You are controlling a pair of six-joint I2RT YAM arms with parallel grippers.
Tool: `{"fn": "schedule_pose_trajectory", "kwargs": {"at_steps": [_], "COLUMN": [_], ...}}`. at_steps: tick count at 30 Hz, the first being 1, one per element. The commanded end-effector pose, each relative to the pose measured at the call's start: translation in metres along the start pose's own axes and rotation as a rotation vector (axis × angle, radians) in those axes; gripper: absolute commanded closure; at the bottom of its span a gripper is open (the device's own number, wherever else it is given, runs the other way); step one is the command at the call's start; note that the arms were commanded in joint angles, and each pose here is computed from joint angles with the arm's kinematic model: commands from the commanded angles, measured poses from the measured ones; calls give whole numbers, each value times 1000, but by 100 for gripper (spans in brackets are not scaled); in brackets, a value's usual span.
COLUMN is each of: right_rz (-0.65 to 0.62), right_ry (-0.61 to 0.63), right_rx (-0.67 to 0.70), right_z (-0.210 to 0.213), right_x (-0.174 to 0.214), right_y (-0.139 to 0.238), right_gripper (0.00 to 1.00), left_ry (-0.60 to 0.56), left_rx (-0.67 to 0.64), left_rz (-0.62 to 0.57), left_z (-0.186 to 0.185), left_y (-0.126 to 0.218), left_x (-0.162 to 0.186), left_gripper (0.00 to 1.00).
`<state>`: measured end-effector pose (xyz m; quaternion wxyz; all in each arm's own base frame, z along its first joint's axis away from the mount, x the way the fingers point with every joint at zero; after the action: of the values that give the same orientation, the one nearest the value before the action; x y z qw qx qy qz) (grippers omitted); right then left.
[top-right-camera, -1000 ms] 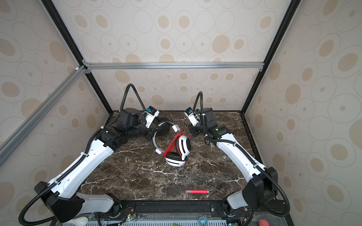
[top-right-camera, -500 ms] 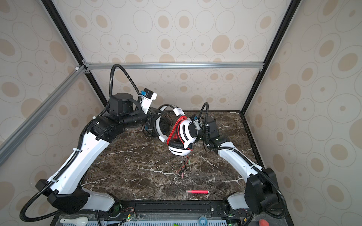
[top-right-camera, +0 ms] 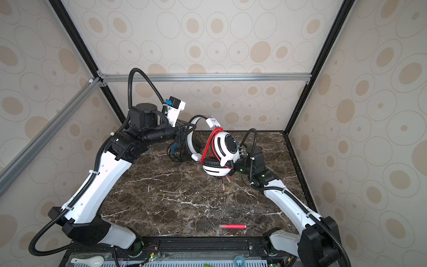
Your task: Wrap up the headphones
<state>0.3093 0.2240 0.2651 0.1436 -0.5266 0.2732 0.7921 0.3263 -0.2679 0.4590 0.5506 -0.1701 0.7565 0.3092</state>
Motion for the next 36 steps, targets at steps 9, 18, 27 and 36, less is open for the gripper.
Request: {"fn": "schedule_pose_trajectory", "kwargs": {"at_steps": [9, 18, 27, 36], "right_rz": [-4, 6, 17, 24], "right_ry": [-57, -63, -78, -99], "right_rx": [-95, -80, -140, -196], "right_z": [23, 22, 34, 49], "right_x": [6, 14, 17, 17], "right_y": [16, 18, 23, 33], "right_gripper": [62, 60, 56, 55], "left_ry": [9, 15, 23, 38], "left_rx": [71, 88, 89, 77], "left_rz": [-172, -176, -197, -195], "left_z": [-21, -23, -22, -17], "left_y": [25, 23, 28, 29], "left_x": [-60, -60, -63, -57], "left_gripper": [100, 100, 100, 100]}}
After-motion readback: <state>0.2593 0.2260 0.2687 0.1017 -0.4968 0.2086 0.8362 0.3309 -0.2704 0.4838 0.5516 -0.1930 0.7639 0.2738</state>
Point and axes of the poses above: each gripper's point midway between its finger pads, its own y axis back along the fingers, its own z axis along the line the jaws close on, x = y × z, the point moved 1 cm from there along y, back along the fingers, and after that the axes turned 2 degrees about -y, right-handed, at the moved point
